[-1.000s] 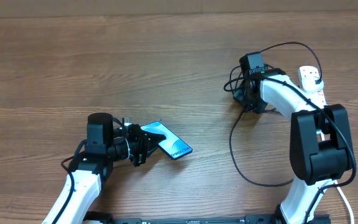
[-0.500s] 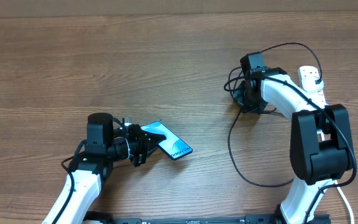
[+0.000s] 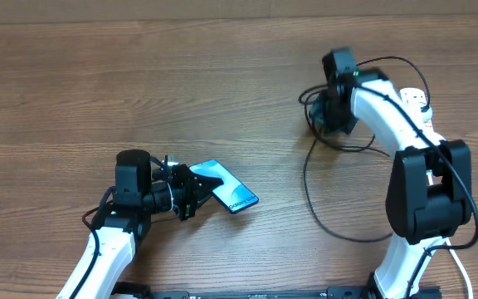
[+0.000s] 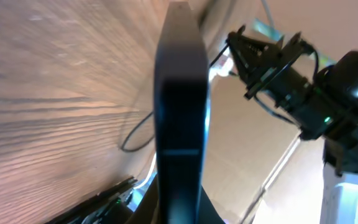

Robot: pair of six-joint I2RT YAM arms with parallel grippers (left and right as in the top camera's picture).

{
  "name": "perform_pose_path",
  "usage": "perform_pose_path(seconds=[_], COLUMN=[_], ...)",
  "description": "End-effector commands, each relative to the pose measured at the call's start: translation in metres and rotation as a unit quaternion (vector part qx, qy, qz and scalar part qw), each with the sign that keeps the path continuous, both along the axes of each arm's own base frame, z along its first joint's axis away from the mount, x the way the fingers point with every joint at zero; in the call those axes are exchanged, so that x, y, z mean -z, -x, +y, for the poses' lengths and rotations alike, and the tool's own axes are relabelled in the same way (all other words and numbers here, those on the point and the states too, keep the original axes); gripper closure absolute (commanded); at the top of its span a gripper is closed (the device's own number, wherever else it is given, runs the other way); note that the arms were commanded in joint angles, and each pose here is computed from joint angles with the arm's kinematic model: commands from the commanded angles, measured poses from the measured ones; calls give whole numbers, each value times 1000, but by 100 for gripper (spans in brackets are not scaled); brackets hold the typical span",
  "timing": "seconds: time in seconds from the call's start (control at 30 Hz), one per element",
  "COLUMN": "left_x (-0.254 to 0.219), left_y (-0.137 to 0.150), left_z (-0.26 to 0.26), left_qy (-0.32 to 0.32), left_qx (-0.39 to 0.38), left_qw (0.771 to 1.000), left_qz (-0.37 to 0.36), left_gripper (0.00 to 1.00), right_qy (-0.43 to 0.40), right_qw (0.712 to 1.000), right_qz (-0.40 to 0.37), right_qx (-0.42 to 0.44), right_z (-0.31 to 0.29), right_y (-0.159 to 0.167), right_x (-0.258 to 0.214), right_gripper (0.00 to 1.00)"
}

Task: Plug charger to phone and switch on socket
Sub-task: 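Grasp the black USB-C cable near its plug with the right gripper, then bring the USB-C plug up to the phone's bottom port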

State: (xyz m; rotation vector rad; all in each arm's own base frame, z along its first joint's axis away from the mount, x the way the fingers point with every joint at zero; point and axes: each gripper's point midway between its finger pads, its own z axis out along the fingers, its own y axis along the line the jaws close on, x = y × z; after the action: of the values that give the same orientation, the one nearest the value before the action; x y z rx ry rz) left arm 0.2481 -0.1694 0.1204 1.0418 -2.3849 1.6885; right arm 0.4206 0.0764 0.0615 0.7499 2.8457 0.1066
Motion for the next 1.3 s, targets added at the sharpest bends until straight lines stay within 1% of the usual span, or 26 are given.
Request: perform_pose_path(seconds=[0.0, 0.1, 0.2, 0.27, 0.37, 0.47, 0.57, 0.73, 0.8, 0.87, 0.97, 1.17, 1.27], left_x=[-21, -32, -39, -42, -50, -62, -76, -97, -105, -115, -120, -120, -120], left_y=[1, -4, -11, -17, -30, -46, -67, -98, -103, -102, -97, -97, -97], left_z=[-8, -10, -12, -12, -13, -16, -20, -24, -24, -25, -24, -24, -24], left_qy=[31, 40, 54, 67, 96, 133, 153, 155, 151, 150, 153, 153, 151], left_qx=[41, 49, 62, 74, 110, 162, 208, 231, 234, 248, 267, 267, 268], left_qw=[997, 994, 991, 989, 980, 964, 944, 927, 922, 910, 897, 897, 894], left_qz=[-51, -85, -108, -110, -132, -164, -207, -250, -270, -298, -317, -318, -325], left_gripper=[96, 96, 96, 96, 96, 96, 96, 96, 96, 96, 96, 96, 96], right_qy=[-4, -17, -53, -79, -114, -155, -190, -201, -207, -212, -216, -202, -188], right_qw=[996, 992, 987, 981, 966, 944, 920, 914, 908, 902, 889, 874, 867], right_qz=[-83, -120, -139, -147, -161, -173, -174, -132, -116, -107, -108, -108, -113], right_qx=[-41, -43, -62, -103, -168, -235, -297, -325, -344, -361, -390, -428, -447], right_z=[2, 3, 13, 23, 36, 51, 64, 73, 84, 94, 110, 134, 146], right_y=[-20, -15, 6, 25, 58, 92, 128, 172, 188, 200, 208, 211, 214], right_x=[-73, -117, -153, -174, -204, -229, -245, -233, -223, -214, -202, -177, -174], right_gripper=[96, 96, 96, 96, 96, 96, 96, 96, 96, 96, 96, 96, 96])
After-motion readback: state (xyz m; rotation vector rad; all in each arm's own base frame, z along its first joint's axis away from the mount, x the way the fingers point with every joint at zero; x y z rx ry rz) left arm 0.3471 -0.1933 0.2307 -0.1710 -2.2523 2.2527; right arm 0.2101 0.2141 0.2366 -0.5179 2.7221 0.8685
